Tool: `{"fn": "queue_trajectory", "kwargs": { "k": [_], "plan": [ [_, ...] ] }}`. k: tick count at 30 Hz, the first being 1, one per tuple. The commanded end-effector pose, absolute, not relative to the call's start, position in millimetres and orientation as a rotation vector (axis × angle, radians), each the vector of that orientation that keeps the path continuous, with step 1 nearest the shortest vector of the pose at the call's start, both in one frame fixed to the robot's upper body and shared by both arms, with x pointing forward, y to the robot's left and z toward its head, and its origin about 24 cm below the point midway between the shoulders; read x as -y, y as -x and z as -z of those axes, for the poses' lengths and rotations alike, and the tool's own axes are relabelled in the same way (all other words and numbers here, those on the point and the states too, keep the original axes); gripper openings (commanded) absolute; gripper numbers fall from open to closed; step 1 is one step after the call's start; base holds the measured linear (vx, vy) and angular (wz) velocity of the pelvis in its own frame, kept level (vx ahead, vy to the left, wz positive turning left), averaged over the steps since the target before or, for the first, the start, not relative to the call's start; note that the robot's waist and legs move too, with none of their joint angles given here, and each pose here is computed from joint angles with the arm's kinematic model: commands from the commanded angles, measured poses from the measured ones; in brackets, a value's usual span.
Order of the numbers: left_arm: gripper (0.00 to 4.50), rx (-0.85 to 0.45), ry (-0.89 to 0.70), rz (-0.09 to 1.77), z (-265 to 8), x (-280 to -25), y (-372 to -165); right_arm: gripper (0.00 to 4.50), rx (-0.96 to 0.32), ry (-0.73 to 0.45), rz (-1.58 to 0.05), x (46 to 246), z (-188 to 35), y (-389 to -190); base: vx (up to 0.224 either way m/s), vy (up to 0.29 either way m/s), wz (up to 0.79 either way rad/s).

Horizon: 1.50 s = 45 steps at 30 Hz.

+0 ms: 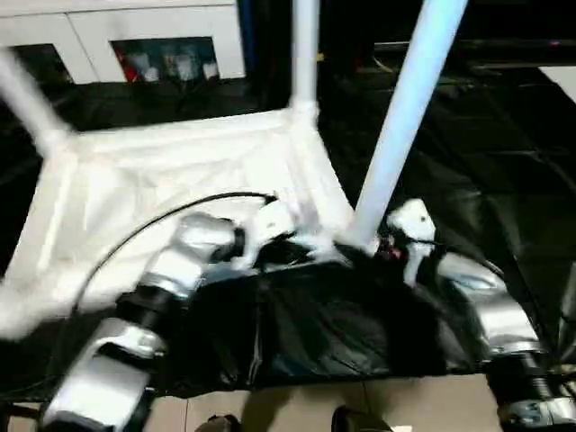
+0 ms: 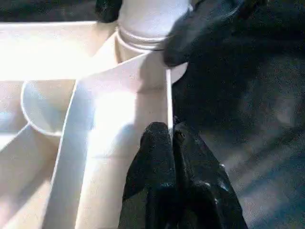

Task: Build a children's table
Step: Rotate leg to tighten

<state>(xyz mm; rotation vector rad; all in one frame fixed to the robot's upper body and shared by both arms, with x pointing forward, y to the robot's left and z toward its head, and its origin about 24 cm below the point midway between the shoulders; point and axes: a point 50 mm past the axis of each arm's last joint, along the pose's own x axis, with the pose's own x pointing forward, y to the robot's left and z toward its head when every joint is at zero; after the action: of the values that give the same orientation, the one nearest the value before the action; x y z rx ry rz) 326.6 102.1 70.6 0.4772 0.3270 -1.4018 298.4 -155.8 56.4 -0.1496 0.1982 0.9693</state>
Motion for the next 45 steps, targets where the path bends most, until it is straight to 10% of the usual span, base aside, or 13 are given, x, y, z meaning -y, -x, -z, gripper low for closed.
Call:
{"fn": "queue_trajectory", "kwargs": {
  "k": [1, 22, 33, 45],
  "plan": [
    [0.00, -0.371, -0.491, 1.477, -59, -95, -320, 3.66, -0.234, 0.138, -1.107, 145.2, -52, -289.5, 0.000, 0.000, 0.00],
    [0.00, -0.399, -0.403, 1.571, -59, -106, -319, 2.49, -0.348, 0.070, -1.323, 155.3, -49, -277.7, 0.000, 0.000, 0.00],
    [0.00, -0.340, -0.318, 1.224, -56, -54, -320, 2.48, -0.291, -0.041, -0.641, 117.8, -22, -285.4, 0.000, 0.000, 0.00],
    [0.00, -0.307, -0.369, 1.235, -55, -35, -317, 3.18, -0.235, -0.060, -0.437, 101.9, -28, -300.8, 0.000, 0.000, 0.00]
  ]
}}
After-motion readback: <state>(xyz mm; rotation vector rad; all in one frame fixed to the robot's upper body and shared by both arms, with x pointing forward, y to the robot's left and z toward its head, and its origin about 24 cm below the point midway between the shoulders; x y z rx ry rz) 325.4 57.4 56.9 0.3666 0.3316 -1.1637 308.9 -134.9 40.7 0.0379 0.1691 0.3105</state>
